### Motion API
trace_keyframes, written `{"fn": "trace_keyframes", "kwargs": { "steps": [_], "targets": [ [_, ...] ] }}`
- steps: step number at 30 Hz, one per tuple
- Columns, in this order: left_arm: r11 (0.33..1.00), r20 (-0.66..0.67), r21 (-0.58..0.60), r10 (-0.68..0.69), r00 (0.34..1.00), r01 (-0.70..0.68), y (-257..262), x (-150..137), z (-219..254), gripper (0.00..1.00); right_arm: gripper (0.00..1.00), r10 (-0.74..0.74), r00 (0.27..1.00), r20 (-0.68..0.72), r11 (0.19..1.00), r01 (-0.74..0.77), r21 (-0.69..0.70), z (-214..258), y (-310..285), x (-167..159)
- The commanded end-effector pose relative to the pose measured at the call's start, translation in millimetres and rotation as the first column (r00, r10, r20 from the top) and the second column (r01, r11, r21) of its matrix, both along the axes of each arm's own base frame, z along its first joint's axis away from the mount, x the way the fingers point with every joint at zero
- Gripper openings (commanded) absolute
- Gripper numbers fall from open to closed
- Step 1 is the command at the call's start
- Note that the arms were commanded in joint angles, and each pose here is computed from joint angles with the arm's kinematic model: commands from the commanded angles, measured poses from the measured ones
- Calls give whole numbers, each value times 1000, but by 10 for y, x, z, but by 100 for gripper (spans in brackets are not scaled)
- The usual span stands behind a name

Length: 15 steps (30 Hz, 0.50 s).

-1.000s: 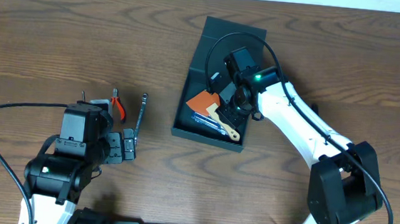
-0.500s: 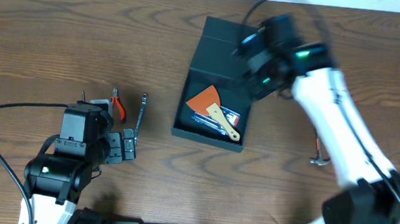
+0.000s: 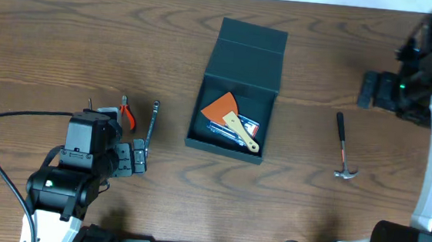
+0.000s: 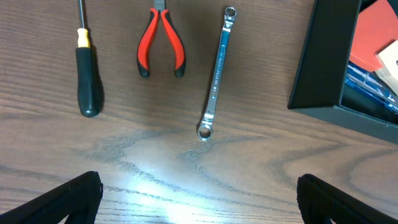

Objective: Pack container
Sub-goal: 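Release the scraper and move the right gripper toward the hammer, then lower the right gripper over the claw hammer head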

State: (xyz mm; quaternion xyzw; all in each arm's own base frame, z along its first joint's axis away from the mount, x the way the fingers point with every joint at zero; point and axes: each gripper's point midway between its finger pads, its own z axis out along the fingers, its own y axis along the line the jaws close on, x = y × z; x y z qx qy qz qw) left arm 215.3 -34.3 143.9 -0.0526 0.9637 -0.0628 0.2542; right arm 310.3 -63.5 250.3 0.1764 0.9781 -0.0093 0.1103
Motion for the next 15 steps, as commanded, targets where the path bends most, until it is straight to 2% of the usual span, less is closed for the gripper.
{"fn": "trace_keyframes", "kwargs": {
  "steps": [1,8,15],
  "targets": [
    [1000,16,-13,9,1000,-9,-6,24,72,99,99,-222,975,14,975,222,25,71,-149,-179],
    [1000,15,-13,9,1000,-9,-6,23,71,99,99,-436,899,34,899,433,68,-69,-223,-552],
    [1000,15,-13,9,1000,-9,-6,23,71,98,99,-557,828,72,825,541,161,-613,-104,-670]
  ]
}}
